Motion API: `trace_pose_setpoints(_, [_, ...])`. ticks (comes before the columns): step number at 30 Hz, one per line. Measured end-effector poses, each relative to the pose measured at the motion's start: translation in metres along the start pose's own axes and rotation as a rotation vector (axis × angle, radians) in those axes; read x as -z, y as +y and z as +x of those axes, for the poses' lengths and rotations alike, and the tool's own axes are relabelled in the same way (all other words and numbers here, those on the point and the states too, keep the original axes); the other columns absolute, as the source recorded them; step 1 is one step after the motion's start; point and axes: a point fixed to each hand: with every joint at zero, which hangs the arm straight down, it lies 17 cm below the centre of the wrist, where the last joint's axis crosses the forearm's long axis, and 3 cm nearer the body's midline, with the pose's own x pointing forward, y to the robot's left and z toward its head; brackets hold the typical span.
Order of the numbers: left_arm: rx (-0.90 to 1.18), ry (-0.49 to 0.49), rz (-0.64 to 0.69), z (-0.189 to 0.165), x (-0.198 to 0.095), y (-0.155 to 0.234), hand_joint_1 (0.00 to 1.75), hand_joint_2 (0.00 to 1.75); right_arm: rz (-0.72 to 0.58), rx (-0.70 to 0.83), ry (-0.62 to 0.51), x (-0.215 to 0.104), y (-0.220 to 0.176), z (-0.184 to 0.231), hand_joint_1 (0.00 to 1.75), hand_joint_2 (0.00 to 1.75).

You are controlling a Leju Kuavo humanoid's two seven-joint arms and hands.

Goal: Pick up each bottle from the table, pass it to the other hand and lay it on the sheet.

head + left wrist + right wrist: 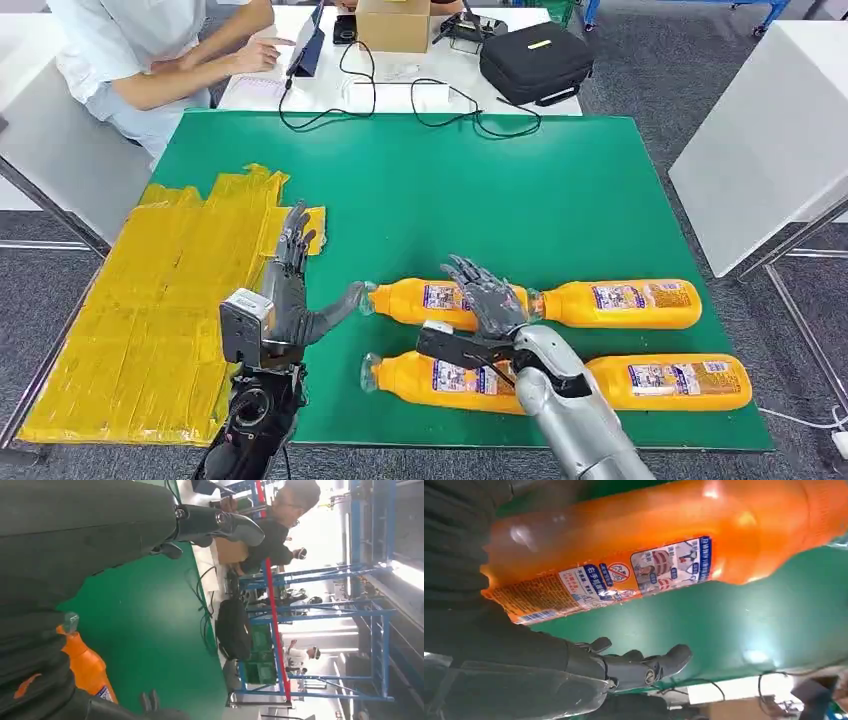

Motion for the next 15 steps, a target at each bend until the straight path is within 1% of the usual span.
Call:
trace_pose_setpoints(5, [0.001, 0.001, 0.003, 0.000, 0.000, 0.001, 0.00, 1.75, 0.012, -0.014, 0.019, 0.004, 0.003, -0.003, 0.00, 1.75])
trace_pose_setpoints(10, [0.001, 0.014, 0.008, -0.002, -0.001, 0.002, 0.00, 1.75, 0.063, -0.094, 0.167, 0.004, 0.012, -0.038, 0.00, 1.75])
trace_pose_setpoints(15, [0.000, 0.023, 0.012, -0.002, -0.001, 0.003, 0.00, 1.75, 0.102, -0.126, 0.241, 0.009, 0.015, -0.060, 0.00, 1.75])
